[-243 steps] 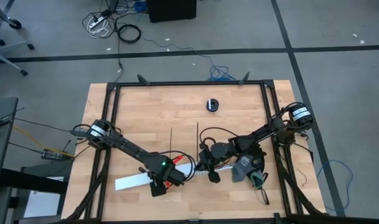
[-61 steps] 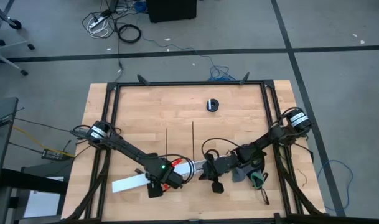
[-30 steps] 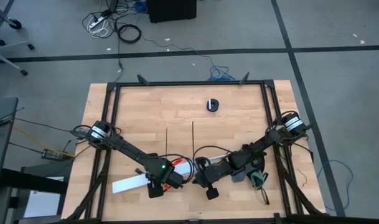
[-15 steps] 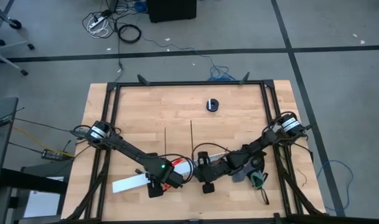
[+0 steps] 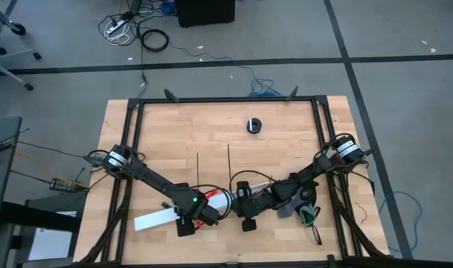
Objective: Ziptie cables
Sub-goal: Close the white cable duct
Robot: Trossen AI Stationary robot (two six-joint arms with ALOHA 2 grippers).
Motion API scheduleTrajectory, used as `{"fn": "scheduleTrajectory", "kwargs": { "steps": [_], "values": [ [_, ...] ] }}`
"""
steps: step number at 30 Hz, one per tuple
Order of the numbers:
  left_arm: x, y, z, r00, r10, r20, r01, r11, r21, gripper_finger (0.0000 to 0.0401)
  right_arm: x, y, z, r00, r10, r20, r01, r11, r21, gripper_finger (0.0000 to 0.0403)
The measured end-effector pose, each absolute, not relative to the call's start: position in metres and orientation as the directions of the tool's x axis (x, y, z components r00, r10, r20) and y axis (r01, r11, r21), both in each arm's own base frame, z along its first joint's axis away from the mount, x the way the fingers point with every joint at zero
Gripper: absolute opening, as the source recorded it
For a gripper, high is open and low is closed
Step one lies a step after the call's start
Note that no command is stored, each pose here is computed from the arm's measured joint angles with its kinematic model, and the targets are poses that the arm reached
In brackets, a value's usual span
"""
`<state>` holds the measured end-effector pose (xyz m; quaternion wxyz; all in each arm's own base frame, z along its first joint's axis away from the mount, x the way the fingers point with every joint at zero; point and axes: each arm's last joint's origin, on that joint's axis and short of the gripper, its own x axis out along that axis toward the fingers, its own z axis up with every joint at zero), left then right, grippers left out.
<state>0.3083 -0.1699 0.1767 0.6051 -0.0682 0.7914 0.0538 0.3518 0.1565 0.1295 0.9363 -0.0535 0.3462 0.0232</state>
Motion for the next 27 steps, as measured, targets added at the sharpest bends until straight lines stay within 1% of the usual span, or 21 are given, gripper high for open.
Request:
{"fn": "scheduleTrajectory", "kwargs": {
  "steps": [7, 18, 27],
  "values": [
    [0.3078, -0.1705, 0.1766, -0.264, -0.05, -0.963, -0.171, 0.985, -0.004, 0.0225, 0.3519, 0.1557, 0.1297, 0.767, -0.026, -0.642, -0.036, 0.996, -0.083, 0.0],
    [0.3076, -0.1709, 0.1766, -0.265, -0.052, -0.963, -0.162, 0.987, -0.008, 0.0225, 0.3506, 0.159, 0.1297, 0.765, -0.007, -0.644, 0.008, 1.0, -0.002, 0.0],
    [0.3051, -0.175, 0.1764, -0.265, -0.046, -0.963, -0.149, 0.989, -0.006, 0.0225, 0.3474, 0.1578, 0.1266, 0.734, -0.029, -0.679, 0.047, 0.999, 0.008, 0.0]
  ]
}}
